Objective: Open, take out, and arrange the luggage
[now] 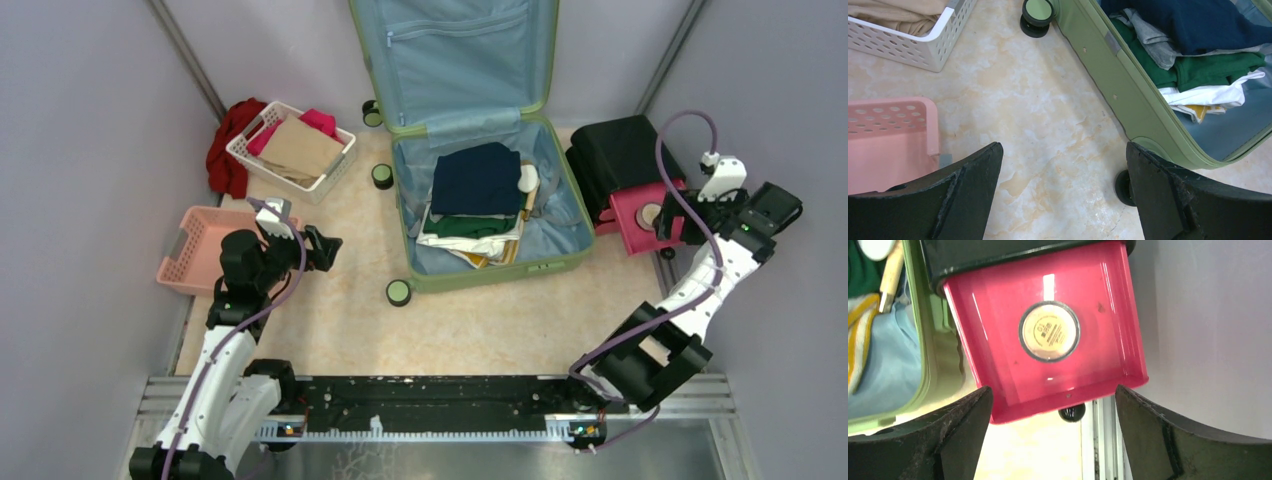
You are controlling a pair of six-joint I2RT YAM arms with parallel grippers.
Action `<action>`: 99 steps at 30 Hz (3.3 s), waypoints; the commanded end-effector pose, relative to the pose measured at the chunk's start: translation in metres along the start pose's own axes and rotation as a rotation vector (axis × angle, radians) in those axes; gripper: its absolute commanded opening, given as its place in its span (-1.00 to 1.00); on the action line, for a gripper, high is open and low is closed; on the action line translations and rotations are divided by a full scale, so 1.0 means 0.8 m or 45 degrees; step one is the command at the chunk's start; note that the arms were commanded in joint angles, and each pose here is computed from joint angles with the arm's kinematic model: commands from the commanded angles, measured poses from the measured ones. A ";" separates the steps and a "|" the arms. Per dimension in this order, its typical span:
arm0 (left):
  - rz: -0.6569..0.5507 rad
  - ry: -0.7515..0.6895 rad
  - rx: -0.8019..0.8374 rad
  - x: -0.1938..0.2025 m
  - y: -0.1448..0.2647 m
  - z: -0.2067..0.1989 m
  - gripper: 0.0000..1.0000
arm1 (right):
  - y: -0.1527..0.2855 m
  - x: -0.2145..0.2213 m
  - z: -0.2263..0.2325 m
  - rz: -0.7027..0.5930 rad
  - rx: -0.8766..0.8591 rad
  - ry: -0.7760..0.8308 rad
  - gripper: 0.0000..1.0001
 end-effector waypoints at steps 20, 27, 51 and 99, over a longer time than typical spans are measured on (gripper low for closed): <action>0.005 -0.015 -0.019 -0.004 -0.005 0.004 0.98 | -0.018 0.140 -0.033 0.219 -0.128 0.298 0.23; 0.018 -0.013 -0.028 -0.002 -0.006 0.006 0.98 | -0.043 0.127 -0.042 0.087 -0.121 0.251 0.00; 0.013 -0.020 -0.030 -0.003 -0.006 0.006 0.98 | -0.023 0.028 -0.019 -0.221 -0.204 0.221 -0.65; -0.055 -0.040 -0.004 -0.019 0.004 -0.002 0.98 | -0.108 0.005 -0.010 -0.125 -0.225 -0.049 -0.25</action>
Point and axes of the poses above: each gripper's point midway between its finger pads, its own y axis back along the fingers, its own z axis along the line the jaws close on, x = y × z, the point moved 1 cm from there along y, back along the fingers, and after that the axes turned 1 degree about -y, right-handed, at the moved point
